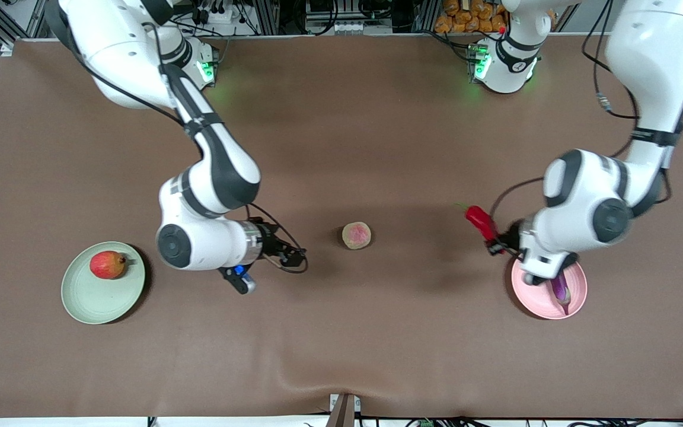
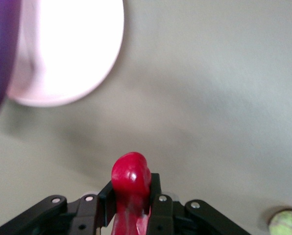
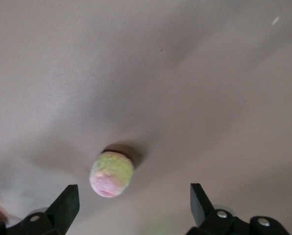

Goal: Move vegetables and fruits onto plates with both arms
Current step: 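Lower the chili onto the pink plate while the right gripper reaches the peach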

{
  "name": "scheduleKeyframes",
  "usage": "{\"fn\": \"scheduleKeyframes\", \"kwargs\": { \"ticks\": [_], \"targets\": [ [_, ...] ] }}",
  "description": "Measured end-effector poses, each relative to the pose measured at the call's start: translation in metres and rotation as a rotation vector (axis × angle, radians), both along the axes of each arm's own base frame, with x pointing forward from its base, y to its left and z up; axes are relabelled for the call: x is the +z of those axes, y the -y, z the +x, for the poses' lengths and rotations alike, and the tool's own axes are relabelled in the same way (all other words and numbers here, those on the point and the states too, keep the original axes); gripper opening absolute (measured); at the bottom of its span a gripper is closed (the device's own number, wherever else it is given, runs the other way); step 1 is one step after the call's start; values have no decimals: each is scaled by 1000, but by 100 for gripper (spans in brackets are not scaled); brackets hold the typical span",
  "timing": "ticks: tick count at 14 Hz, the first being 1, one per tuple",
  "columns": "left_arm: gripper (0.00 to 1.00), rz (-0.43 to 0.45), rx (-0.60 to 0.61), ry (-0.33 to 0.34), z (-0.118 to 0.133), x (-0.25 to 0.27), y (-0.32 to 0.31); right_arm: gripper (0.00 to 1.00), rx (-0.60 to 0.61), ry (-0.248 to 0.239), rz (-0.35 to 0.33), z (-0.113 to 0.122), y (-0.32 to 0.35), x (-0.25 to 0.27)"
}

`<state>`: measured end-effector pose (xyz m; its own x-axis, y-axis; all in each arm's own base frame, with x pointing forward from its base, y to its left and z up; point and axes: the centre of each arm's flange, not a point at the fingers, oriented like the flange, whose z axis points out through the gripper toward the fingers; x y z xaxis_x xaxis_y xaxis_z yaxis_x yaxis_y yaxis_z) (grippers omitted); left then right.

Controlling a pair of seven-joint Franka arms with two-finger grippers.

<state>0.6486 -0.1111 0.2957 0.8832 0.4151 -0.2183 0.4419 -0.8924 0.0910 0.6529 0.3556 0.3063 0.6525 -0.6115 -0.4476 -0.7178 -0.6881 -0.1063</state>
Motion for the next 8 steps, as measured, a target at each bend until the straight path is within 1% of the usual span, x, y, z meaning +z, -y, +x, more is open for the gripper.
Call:
{"fn": "scheduleKeyframes", "kwargs": {
  "ticks": [2,4,6,8],
  "targets": [
    [27,-32,-24,10,18,-13,-14,100,-55,11,-10,-13,-34,-16],
    [27,-46,-50,25,32,-24,-27,100,-97,34,-12,-29,-73,-34],
    [27,-42,-91,48,43,-28,-49,100,-104,60,-11,-46,-104,-57],
    [27,-28,-119,75,51,-26,-76,100,-101,84,-12,-58,-122,-78]
  ]
}}
